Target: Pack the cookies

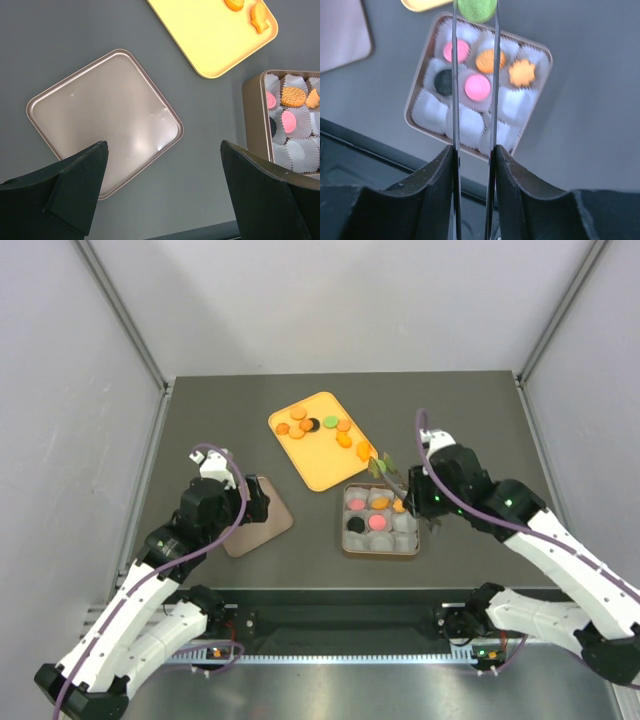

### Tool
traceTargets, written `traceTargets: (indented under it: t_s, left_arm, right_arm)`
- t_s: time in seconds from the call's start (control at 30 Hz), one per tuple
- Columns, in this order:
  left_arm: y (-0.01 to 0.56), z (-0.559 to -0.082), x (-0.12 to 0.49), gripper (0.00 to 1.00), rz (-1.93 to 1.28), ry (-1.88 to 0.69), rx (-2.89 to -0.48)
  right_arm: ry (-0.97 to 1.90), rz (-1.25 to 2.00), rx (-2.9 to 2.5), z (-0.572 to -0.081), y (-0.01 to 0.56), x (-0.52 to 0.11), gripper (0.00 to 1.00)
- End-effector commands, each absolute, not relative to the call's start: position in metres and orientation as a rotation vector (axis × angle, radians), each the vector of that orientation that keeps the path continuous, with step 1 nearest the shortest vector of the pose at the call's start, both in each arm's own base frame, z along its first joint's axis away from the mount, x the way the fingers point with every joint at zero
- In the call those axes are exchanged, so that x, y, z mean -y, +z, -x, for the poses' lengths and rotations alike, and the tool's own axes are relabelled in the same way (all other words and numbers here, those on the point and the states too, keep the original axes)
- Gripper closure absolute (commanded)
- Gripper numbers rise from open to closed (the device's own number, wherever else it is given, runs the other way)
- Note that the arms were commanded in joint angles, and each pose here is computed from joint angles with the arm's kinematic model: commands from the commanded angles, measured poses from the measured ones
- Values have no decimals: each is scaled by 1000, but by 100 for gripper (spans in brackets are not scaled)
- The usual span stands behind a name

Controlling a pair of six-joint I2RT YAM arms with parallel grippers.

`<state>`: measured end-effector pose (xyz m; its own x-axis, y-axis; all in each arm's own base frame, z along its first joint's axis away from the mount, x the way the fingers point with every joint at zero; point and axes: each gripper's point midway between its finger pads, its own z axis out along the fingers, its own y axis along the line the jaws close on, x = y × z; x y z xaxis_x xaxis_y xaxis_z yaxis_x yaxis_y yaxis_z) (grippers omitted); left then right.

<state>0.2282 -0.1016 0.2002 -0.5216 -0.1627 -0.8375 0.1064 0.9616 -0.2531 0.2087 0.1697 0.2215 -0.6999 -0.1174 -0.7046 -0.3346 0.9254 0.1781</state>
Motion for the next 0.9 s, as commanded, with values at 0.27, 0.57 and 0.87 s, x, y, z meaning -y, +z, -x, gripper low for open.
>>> traceTargets:
  t_s: [0.27, 0.57, 0.87]
  left_arm:
    - [204, -230, 105, 1, 24, -351, -2076]
    - [204, -230, 106, 1, 23, -352, -2076]
    - [204, -230, 106, 1, 22, -355, -2074]
  right_arm:
    - [352, 177, -2444, -149, 185, -119, 66]
    - [382, 164, -2497, -131, 172, -113, 66]
    - [392, 170, -2533, -120, 165, -109, 66]
